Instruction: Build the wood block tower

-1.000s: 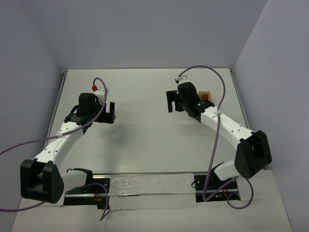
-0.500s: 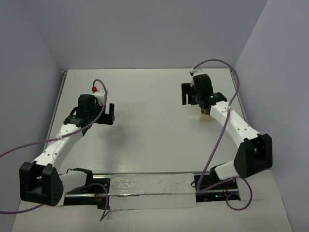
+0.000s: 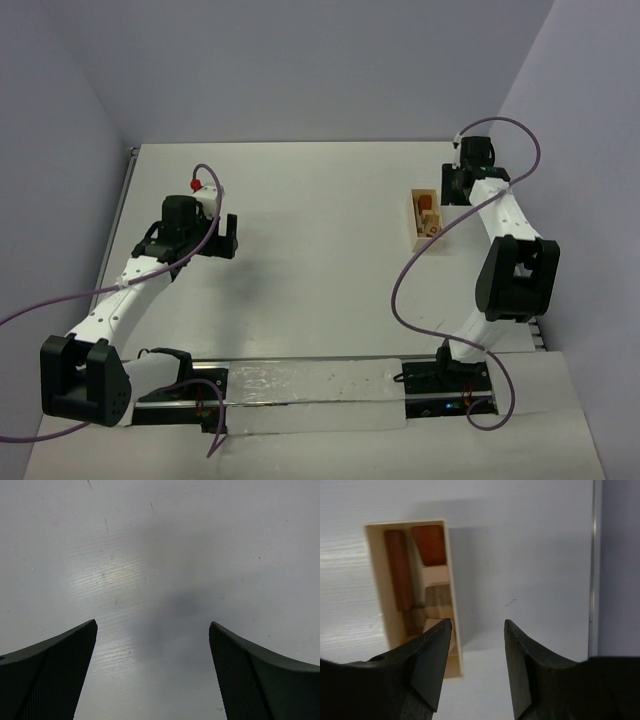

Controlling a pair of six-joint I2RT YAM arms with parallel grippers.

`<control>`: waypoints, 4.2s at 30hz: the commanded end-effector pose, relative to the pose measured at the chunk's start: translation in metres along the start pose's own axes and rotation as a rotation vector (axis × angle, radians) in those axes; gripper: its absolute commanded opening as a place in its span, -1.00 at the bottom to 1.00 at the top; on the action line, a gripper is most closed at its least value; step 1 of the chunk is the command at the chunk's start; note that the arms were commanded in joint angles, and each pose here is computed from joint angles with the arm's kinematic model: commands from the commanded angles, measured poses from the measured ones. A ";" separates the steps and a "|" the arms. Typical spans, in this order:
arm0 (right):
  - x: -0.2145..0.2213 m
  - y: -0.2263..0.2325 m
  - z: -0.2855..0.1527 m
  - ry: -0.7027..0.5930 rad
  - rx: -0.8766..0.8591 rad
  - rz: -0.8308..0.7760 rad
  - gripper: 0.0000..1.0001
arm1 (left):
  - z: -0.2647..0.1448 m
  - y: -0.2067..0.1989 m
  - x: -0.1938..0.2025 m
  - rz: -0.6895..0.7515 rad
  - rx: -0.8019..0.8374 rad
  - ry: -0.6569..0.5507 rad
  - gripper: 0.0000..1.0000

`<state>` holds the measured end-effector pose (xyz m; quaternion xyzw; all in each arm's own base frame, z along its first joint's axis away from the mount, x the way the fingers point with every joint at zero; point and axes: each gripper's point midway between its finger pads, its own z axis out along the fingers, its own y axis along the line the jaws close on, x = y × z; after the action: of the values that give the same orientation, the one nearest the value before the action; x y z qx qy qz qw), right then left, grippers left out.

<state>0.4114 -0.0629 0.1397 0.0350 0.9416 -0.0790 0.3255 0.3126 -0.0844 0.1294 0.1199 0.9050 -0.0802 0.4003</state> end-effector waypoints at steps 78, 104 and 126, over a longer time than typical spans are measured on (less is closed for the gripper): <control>-0.078 0.266 -0.110 -0.721 0.319 -0.561 -1.00 | -0.034 0.038 -0.017 -0.240 0.122 -0.025 0.99; 0.015 0.368 -0.132 -1.092 0.622 -1.015 -1.00 | -0.056 0.070 -0.016 -0.323 0.097 -0.099 0.98; -0.006 0.370 -0.124 -1.095 0.708 -1.067 -1.00 | -0.057 0.069 -0.017 -0.312 0.104 -0.119 0.98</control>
<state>0.3952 0.3546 0.1278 -0.5363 0.4250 -0.5470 0.4822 0.3001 -0.0074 0.1614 -0.0220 0.8949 -0.1940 0.4013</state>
